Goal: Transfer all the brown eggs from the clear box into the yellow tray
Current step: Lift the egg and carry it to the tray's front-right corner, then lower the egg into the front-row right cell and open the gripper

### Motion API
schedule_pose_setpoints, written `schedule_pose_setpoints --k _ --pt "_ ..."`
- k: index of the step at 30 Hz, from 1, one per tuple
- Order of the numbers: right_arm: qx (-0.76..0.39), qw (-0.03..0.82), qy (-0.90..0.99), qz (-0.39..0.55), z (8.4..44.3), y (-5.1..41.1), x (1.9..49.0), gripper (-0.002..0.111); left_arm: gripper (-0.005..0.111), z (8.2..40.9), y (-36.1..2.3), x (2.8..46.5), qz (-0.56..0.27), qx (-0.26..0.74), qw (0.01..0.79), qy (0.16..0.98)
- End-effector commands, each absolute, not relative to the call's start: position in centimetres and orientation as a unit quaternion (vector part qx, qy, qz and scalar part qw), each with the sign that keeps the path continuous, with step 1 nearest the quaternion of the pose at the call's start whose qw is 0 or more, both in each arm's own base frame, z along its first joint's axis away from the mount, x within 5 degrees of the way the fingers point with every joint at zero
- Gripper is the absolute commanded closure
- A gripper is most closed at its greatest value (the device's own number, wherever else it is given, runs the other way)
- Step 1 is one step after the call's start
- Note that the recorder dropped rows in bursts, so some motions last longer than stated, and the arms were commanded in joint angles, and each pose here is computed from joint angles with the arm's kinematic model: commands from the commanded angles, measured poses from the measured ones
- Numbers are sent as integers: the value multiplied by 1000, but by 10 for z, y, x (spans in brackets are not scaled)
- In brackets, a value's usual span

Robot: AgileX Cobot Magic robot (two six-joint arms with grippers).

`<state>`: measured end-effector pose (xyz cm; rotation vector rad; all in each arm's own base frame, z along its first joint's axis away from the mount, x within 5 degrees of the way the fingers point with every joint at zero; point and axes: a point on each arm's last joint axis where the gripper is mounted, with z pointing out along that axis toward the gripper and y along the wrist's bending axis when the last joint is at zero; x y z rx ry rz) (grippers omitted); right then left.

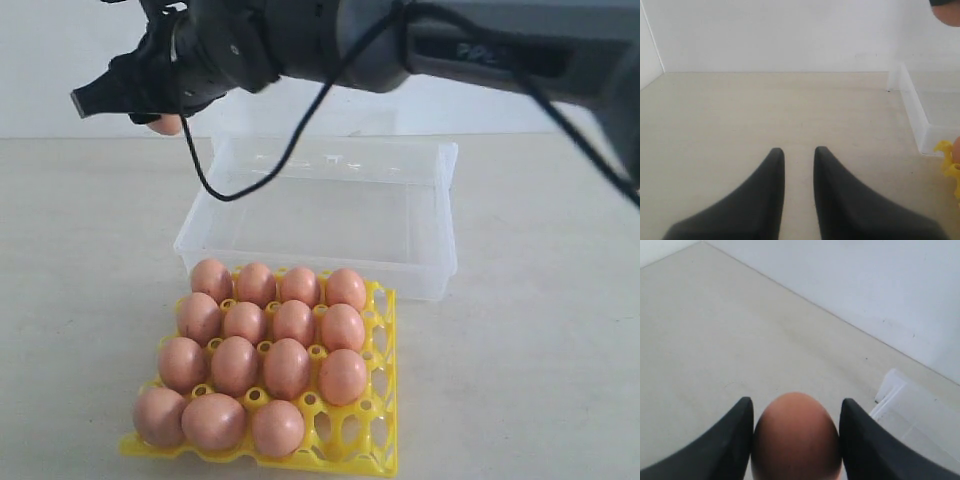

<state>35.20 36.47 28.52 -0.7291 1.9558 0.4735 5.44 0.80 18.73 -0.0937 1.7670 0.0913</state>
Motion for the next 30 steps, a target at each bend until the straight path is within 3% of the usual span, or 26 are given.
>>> schedule_pose_setpoints --k 1,13,20,22,30 --pt "-291 488 791 226 273 329 318 109 85 188 8 54 36 -39 634 771" --pt "-194 469 765 396 258 224 198 109 85 188 8 54 36 -39 634 771" --pt "-284 343 730 518 232 204 148 109 85 188 8 54 36 -39 634 771" --pt "-301 314 740 514 225 198 145 109 85 188 8 54 36 -39 634 771" --pt "-307 337 810 368 202 181 166 109 85 188 8 54 36 -39 634 771"
